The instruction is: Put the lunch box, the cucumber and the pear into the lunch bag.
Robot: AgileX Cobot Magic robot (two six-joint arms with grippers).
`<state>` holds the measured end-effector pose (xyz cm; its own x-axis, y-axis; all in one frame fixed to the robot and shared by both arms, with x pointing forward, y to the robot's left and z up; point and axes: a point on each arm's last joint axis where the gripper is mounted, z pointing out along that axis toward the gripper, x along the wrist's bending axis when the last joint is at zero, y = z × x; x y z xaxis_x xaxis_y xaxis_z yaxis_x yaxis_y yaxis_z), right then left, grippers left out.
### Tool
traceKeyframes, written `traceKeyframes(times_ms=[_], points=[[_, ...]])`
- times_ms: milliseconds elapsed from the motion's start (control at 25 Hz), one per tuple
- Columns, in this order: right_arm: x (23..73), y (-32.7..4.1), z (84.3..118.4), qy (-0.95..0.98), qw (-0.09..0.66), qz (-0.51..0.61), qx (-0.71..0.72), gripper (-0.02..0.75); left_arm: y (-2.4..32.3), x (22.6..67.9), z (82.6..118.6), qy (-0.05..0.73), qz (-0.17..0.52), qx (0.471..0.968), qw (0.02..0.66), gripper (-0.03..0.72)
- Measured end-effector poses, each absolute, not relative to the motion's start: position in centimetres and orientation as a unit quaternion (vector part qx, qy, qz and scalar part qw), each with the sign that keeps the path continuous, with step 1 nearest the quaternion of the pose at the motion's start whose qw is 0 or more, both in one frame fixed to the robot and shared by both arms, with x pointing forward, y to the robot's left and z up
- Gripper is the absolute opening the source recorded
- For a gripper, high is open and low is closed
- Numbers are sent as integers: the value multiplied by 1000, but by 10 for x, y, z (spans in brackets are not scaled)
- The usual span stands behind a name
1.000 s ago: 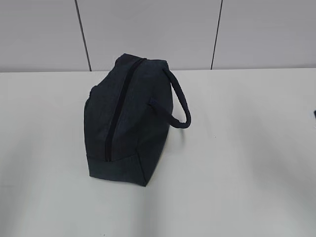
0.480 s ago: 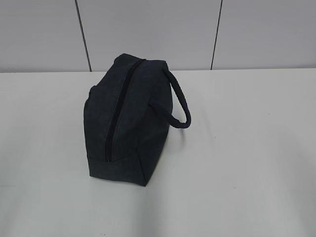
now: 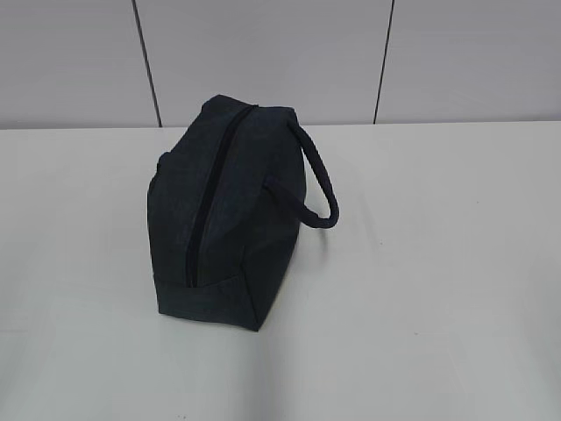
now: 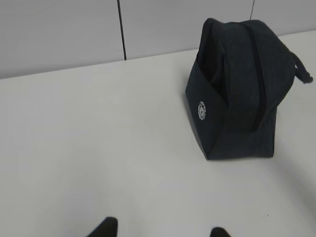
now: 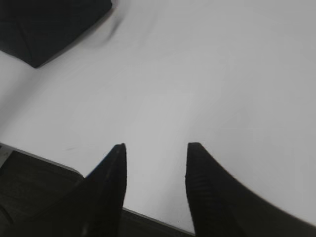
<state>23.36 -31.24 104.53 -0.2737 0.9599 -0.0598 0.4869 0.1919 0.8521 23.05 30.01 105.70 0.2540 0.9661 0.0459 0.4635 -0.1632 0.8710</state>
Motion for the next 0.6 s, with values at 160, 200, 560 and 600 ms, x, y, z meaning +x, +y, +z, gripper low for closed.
traceKeyframes(times_ms=[160, 200, 560, 600], points=[[232, -313, 1045, 702, 319, 378, 512, 319, 301, 226, 1056, 514, 333, 685, 395, 325], [232, -313, 1045, 702, 318, 378, 512, 318, 301, 226, 1056, 513, 334, 685, 395, 317], [232, -313, 1045, 702, 319, 379, 512, 318, 302, 226, 1056, 514, 335, 685, 394, 293], [232, -313, 1045, 702, 319, 379, 512, 318, 302, 226, 1056, 514, 335, 685, 394, 288]])
